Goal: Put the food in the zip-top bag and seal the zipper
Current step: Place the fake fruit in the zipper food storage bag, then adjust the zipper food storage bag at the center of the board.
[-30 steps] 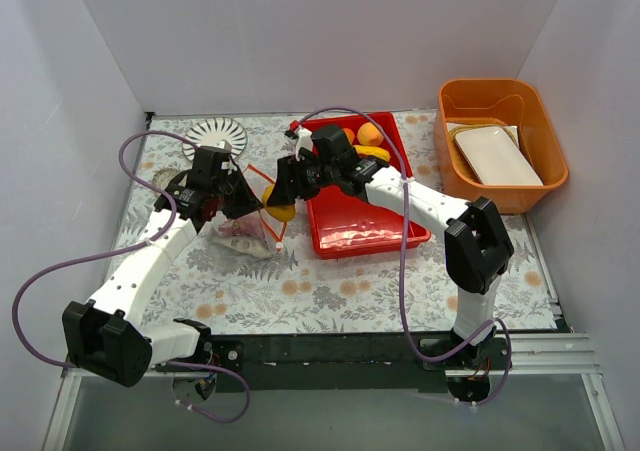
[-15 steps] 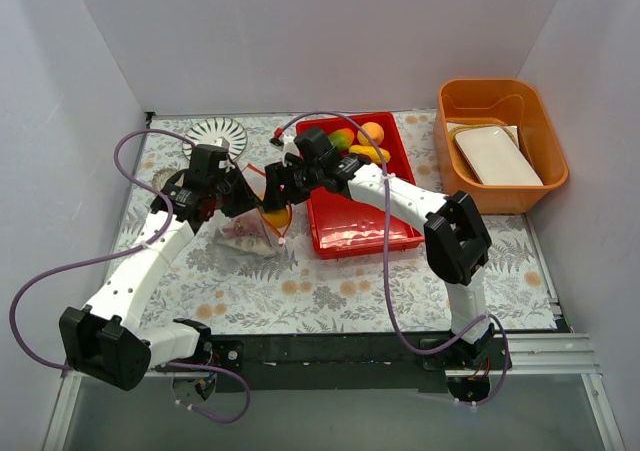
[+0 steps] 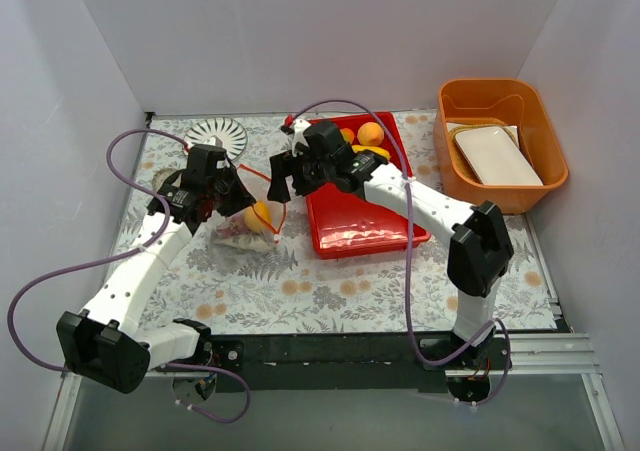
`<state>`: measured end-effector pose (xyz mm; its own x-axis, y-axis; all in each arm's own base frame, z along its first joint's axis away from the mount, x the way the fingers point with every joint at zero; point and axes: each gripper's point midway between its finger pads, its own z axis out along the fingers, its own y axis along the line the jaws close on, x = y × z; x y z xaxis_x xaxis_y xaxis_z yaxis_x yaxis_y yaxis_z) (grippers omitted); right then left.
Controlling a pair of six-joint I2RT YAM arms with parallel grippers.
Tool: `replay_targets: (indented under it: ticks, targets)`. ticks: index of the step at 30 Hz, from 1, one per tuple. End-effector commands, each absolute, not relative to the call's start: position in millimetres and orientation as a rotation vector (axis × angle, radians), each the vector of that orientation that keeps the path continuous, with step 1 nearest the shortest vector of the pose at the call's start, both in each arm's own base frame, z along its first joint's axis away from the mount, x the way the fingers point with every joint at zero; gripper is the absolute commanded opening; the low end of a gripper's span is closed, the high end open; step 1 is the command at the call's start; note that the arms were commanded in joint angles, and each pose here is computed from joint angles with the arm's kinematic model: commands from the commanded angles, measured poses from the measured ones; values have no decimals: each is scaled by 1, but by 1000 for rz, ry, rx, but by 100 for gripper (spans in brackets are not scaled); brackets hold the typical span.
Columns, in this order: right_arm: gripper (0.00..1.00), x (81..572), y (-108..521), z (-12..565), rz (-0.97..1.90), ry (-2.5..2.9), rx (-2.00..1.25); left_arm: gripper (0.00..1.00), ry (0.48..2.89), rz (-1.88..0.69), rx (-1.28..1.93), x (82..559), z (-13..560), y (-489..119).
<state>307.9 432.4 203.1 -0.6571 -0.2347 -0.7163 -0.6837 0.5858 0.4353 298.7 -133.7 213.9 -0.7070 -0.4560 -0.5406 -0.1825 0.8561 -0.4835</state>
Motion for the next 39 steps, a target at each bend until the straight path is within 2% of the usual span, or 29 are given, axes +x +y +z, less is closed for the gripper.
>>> replay_targets:
  ticks: [1,5,10,12,14,15,16,19,22,29,36,39]
  targets:
    - [90,322,414,237,863,2092,-661,0,2249,-532,-469,301,244,-127]
    - [86,322,420,219,906,2142,-689,0,2248,-553,-466,299,245,-130]
    - [71,323,437,200,955,2185,-740,0,2235,-563,-460,299,250,-131]
    - [70,328,443,189,950,2209,-752,0,2229,-567,-460,299,252,-130]
    - [62,331,447,177,966,2232,-772,0,2229,-563,-457,299,253,-130]
    - [55,333,451,181,978,2222,-776,0,2231,-563,-460,298,252,-130]
    - [36,333,450,180,974,2234,-778,0,2235,-558,-459,297,251,-129]
    - [2,332,451,191,995,2192,-786,0,2238,-510,-494,296,245,-121]
    - [1,325,455,227,1069,2091,-808,0,2207,-365,-578,293,247,-96]
    - [1,295,481,314,1241,1849,-901,0,1987,-114,-729,282,314,-27]
    - [1,282,507,315,1385,1836,-965,0,1862,79,-798,251,363,19]
    - [1,287,508,303,1331,1887,-886,0,1972,108,-702,256,344,11]
